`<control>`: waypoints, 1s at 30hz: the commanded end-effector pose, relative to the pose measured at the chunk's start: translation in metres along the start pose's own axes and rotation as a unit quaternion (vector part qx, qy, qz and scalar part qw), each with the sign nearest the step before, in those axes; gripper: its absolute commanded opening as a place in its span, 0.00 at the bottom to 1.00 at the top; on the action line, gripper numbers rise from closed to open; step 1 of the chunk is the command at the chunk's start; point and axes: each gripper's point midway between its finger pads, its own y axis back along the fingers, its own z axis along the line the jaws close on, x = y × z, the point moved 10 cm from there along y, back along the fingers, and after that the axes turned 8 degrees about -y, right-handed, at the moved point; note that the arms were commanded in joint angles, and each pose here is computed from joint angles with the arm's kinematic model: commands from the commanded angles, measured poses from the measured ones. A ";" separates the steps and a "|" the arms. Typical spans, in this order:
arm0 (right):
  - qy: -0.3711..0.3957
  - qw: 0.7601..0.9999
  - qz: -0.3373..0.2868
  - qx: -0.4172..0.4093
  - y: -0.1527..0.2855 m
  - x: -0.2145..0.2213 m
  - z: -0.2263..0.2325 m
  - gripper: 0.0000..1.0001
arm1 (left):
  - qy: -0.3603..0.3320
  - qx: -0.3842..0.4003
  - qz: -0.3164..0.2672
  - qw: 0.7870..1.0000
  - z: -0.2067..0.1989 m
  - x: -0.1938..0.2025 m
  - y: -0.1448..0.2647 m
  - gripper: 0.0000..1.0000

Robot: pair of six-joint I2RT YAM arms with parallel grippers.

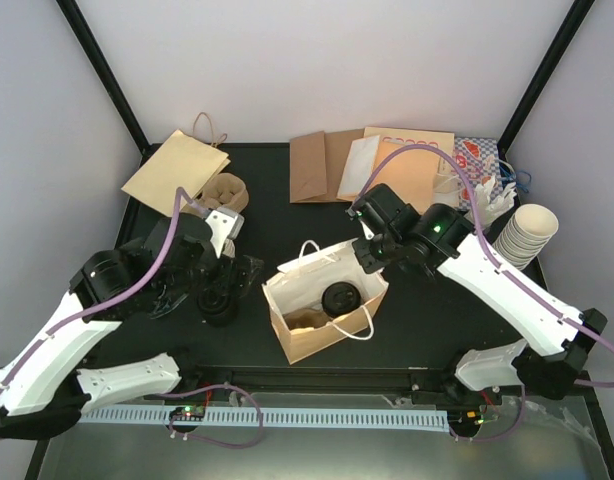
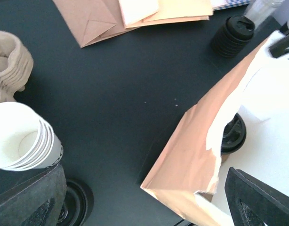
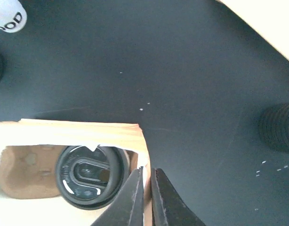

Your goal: Pack the takeout coffee

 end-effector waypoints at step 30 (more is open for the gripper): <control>-0.138 0.972 -0.079 0.173 -0.038 -0.111 -0.102 0.10 | 0.039 -0.018 -0.005 0.999 0.028 -0.002 -0.019 0.98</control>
